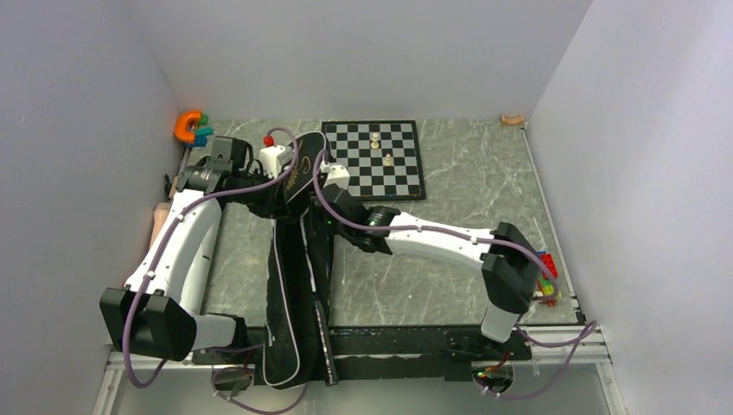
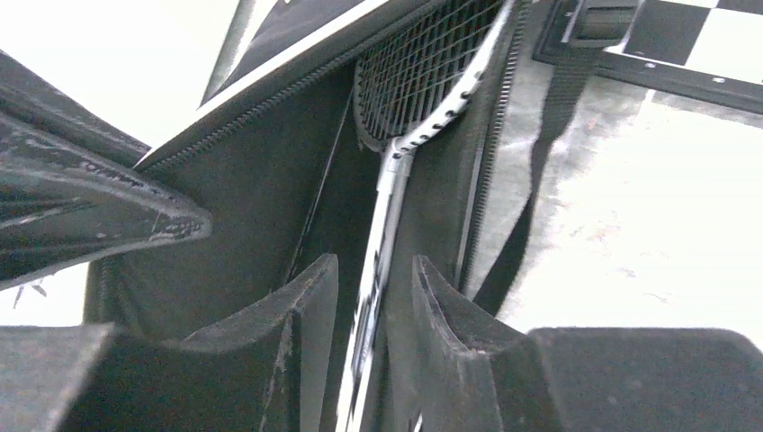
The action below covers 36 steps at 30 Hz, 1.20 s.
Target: Pack up the badminton gear
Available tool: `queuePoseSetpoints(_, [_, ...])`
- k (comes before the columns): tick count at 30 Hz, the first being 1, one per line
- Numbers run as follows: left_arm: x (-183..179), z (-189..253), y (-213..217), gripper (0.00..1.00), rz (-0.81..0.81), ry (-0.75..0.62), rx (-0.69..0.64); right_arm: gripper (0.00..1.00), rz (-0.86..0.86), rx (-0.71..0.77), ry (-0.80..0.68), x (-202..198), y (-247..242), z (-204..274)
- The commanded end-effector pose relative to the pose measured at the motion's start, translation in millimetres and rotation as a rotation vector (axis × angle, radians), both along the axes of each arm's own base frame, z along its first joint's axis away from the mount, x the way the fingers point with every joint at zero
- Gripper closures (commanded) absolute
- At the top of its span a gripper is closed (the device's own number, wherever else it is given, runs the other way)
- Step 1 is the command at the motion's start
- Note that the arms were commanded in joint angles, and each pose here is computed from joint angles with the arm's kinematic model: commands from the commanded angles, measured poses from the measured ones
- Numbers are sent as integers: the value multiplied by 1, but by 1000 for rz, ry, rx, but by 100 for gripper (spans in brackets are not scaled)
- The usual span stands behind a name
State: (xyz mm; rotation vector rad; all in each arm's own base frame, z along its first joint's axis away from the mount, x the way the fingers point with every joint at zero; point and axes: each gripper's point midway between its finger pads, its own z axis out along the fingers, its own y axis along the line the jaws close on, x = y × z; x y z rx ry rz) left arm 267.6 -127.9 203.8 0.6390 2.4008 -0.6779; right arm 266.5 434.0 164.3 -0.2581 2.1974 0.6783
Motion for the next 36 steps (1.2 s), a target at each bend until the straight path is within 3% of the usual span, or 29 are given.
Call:
queuePoseSetpoints(1, [7, 29, -10, 100, -39, -99, -56, 60, -63, 78, -56, 7, -32, 47])
queuePoseSetpoints(4, [6, 30, -10, 100, -40, -101, -55, 58, -72, 94, -55, 3, -52, 43])
queuePoseSetpoints(9, [7, 32, -10, 100, -34, -99, -59, 41, -24, 128, -18, -7, -57, 17])
queuePoseSetpoints(19, [5, 36, -9, 100, -32, -105, -55, 39, 98, 195, 36, -15, -25, -11])
queuePoseSetpoints(27, [3, 37, -8, 100, -35, -112, -52, 47, 123, 226, 111, -19, -16, -38])
queuePoseSetpoints(32, [0, 40, -9, 100, -39, -112, -57, 63, 137, 252, 145, -20, -14, -50])
queuePoseSetpoints(36, [-1, 38, -7, 100, -40, -115, -50, 83, 145, 282, 151, -20, -14, -47])
